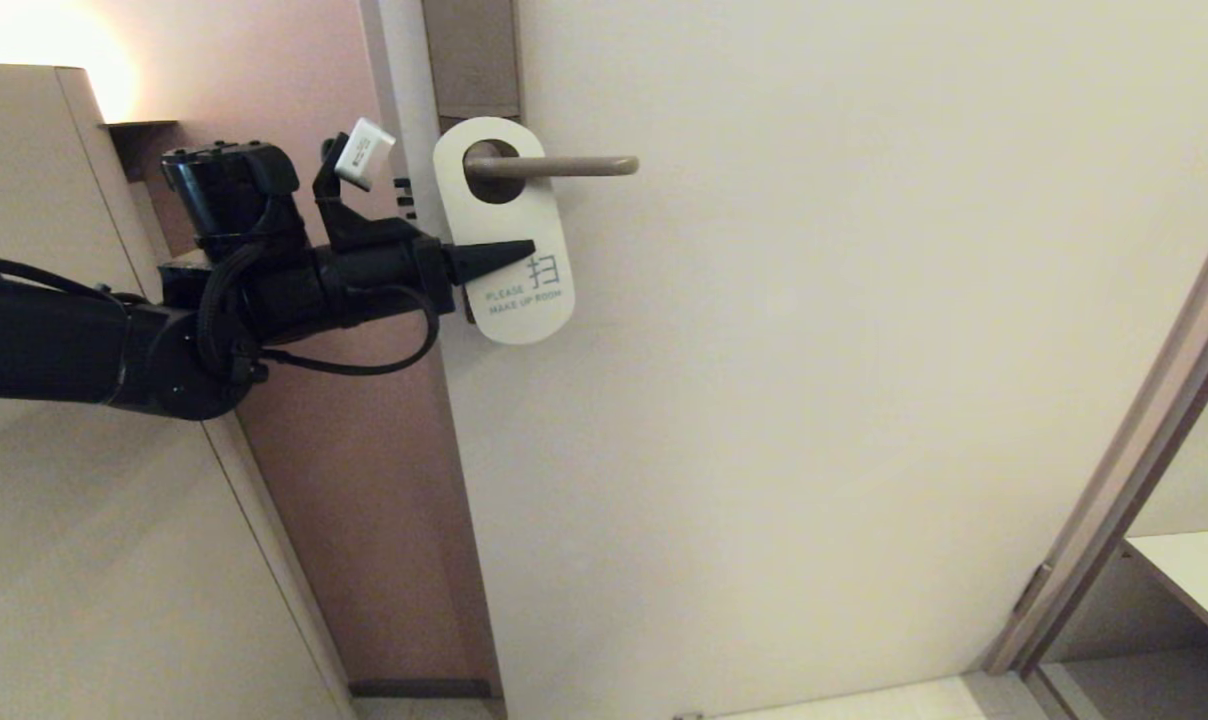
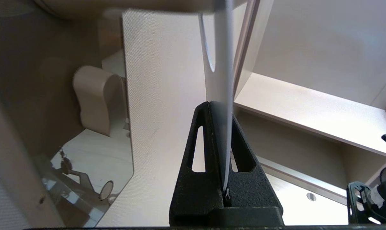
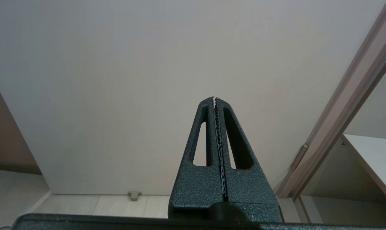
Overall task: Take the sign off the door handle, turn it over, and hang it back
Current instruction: Take down the sign
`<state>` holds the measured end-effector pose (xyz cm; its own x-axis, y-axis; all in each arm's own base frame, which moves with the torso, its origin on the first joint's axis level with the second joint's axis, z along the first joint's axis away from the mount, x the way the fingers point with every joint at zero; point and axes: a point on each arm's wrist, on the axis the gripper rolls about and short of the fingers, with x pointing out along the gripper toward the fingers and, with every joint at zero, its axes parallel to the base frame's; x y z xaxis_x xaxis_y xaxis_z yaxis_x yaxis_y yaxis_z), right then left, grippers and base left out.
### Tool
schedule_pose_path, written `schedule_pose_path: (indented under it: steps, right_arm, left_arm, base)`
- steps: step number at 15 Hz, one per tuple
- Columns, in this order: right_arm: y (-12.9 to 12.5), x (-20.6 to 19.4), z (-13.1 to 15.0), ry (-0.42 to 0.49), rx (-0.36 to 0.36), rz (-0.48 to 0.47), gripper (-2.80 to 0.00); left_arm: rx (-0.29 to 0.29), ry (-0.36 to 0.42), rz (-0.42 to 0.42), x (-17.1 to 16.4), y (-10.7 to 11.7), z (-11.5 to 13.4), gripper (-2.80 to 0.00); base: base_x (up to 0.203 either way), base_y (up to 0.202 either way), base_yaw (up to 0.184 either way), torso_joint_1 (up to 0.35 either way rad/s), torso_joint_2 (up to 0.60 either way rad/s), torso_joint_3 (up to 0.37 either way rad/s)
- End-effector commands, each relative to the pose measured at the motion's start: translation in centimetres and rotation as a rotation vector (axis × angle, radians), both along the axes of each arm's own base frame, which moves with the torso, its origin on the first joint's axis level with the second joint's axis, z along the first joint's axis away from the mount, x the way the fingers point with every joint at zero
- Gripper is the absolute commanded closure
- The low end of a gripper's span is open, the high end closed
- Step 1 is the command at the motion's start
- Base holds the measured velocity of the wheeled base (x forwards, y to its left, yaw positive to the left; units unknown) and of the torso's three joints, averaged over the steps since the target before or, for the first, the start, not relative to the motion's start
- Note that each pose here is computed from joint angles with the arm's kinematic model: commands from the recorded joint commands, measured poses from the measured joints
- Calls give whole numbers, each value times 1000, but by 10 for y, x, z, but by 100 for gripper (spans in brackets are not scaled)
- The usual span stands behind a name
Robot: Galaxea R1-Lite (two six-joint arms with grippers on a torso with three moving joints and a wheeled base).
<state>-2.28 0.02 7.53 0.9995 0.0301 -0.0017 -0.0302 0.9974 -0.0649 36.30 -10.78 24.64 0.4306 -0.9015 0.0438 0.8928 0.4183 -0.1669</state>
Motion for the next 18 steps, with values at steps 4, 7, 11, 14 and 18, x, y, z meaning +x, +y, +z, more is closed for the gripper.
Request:
schedule_pose_path:
  steps: [4,7,11,14,18]
  right_arm:
    - [0,0,0,1,-1,1,0]
    - [0,0,0,0,-1,2,0]
    - [0,0,0,0,-1,1,0]
    - [0,0,0,1,-1,1,0]
    - [0,0,0,0,-1,1,0]
  left_arm:
    - [0,-16,10,-15,2,7,0]
    - [-4,-16,67,-26,2,10,0]
    - [-4,-17,81,-41,-1,13,0]
    - [32,-56,101,-46,-1,9,0]
    - [34,-61,131,-45,2,10,0]
  base:
    - [0,0,0,0,0,0]
    - [0,0,0,0,0,0]
    - [0,0,0,0,0,0]
    - [0,0,0,0,0,0]
    - [0,0,0,0,0,0]
